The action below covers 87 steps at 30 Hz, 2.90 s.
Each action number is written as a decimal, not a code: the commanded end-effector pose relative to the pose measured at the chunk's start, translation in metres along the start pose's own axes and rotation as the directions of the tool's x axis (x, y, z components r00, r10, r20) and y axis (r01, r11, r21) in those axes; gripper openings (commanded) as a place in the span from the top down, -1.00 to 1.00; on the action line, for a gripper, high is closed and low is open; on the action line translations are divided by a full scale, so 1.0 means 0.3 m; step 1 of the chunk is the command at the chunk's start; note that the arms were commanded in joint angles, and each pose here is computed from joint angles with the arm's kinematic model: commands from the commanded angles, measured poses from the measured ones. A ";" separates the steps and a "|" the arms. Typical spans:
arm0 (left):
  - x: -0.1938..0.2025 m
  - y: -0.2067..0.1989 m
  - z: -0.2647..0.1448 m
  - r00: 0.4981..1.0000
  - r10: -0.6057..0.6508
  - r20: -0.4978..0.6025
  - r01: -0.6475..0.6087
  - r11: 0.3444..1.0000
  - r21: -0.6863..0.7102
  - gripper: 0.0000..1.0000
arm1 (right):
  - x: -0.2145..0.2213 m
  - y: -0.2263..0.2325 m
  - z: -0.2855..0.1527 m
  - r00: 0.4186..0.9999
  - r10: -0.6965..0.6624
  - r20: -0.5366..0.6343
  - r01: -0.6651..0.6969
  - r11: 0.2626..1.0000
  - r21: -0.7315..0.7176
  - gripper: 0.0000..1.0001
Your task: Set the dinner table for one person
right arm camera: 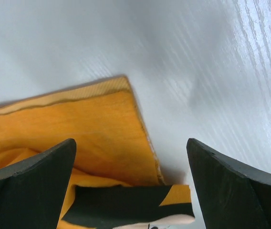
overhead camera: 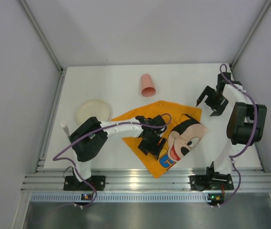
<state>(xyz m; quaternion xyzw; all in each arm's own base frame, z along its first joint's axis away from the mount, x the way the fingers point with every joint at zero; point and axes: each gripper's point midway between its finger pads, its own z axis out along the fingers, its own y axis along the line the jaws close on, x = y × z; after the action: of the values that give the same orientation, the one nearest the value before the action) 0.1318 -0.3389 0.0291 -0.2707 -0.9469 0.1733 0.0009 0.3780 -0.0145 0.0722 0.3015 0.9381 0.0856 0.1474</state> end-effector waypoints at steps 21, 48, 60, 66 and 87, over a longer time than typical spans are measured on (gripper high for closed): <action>0.160 0.129 -0.032 0.994 -0.057 -0.091 0.045 0.990 -0.132 1.00 | 0.074 0.128 0.256 0.992 -0.077 -0.096 0.066 0.992 -0.111 1.00; -0.279 -0.077 -0.327 0.948 -0.034 0.317 0.040 0.999 -0.013 -0.96 | -0.147 0.093 -0.169 0.972 -0.087 0.218 0.104 0.992 -0.070 -1.00; -0.272 -0.067 0.049 0.995 0.051 0.084 -0.037 0.986 -0.160 -0.93 | 0.046 -0.001 -0.325 0.967 -0.043 0.253 0.067 0.994 -0.086 -1.00; -0.245 -0.030 0.126 0.996 0.085 0.040 -0.076 0.978 -0.194 -0.63 | 0.075 -0.052 -0.366 0.964 -0.064 0.259 0.077 0.996 -0.043 -1.00; -0.095 0.439 0.000 0.999 0.009 -0.048 -0.032 0.853 -0.520 1.00 | 0.112 -0.095 -0.333 0.973 -0.053 0.226 0.058 0.998 -0.018 -1.00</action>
<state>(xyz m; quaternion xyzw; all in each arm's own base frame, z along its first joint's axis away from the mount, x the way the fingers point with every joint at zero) 0.1968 -0.3762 0.0157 -0.3074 -0.9423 0.0983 -0.0890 0.3030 -0.0198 0.1408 0.2804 0.9278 0.0613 0.2385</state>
